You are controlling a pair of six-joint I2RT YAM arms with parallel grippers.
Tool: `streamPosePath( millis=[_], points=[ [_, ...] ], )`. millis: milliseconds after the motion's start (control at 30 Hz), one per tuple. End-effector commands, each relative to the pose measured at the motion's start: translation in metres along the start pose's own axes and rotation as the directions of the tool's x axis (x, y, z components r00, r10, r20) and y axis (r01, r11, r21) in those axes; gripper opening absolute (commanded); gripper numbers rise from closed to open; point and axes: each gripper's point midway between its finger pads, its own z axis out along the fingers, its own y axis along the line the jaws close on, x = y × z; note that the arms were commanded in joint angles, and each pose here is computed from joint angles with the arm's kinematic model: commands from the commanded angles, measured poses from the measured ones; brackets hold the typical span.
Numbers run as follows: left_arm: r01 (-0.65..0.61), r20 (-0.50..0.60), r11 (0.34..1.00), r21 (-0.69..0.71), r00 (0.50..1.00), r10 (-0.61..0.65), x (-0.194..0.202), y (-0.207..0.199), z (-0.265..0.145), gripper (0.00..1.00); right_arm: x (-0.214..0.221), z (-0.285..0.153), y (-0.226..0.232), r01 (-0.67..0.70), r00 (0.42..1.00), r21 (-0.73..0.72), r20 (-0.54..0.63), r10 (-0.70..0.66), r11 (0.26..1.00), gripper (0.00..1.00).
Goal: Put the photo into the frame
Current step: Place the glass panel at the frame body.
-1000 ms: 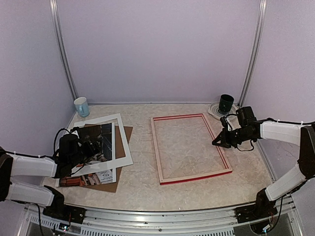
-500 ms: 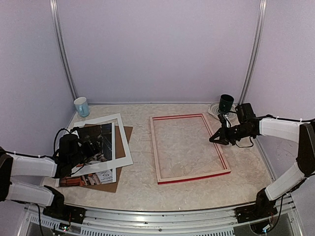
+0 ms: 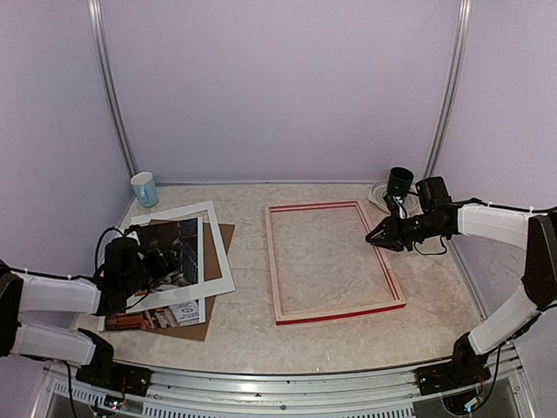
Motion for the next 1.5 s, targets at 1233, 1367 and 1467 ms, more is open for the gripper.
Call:
streamPosePath(
  millis=[1233,1367,1467],
  points=[
    [0.004,0.029,1.0,0.008,1.0,-0.004,-0.006,-0.002,-0.002,0.99,0.016,0.046,-0.064,-0.152,0.985,-0.002,-0.084,0.151,0.988,0.7],
    [-0.001,0.029,1.0,0.012,1.0,0.0,-0.005,-0.003,-0.002,0.99,0.012,0.049,-0.066,-0.145,0.986,-0.003,-0.078,0.145,0.989,0.74],
    [-0.001,0.029,1.0,0.012,1.0,0.0,-0.005,-0.003,-0.002,0.99,0.005,0.053,-0.067,-0.143,0.987,-0.003,-0.076,0.142,0.99,0.74]
  ],
)
